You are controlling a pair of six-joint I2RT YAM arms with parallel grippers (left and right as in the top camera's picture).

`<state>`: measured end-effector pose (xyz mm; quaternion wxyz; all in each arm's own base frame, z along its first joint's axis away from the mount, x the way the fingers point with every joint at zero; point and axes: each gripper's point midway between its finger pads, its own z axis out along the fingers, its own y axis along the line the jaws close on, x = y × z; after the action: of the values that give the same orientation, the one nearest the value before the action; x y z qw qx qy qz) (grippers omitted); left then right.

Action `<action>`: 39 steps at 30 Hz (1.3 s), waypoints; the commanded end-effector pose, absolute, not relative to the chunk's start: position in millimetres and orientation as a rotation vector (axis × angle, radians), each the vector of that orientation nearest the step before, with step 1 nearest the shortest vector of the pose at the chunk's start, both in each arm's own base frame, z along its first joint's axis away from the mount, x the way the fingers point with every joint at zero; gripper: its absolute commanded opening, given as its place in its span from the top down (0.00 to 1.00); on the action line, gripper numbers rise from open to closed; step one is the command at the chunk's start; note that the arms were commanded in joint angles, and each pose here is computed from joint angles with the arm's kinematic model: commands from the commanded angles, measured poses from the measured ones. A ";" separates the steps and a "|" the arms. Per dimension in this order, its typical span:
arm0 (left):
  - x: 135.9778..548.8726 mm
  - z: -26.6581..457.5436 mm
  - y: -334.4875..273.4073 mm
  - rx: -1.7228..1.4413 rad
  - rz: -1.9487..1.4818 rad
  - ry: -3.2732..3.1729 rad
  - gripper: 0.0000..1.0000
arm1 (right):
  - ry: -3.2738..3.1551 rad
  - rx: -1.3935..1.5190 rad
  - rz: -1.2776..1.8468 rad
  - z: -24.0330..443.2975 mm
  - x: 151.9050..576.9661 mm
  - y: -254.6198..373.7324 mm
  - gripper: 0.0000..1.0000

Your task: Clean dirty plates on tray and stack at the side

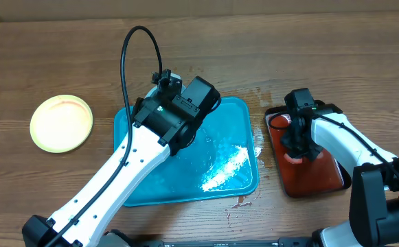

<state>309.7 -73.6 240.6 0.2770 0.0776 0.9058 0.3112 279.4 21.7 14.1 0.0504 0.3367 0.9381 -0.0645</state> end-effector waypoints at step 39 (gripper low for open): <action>307.8 324.0 -113.8 0.446 1.147 1.934 0.96 | 2.873 1.019 -0.215 14.5 274.9 19.3 0.00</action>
<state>308.1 -116.6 303.0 0.3877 0.1956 0.7803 0.4501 274.8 20.8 14.0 0.0419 0.3316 0.9399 -0.0698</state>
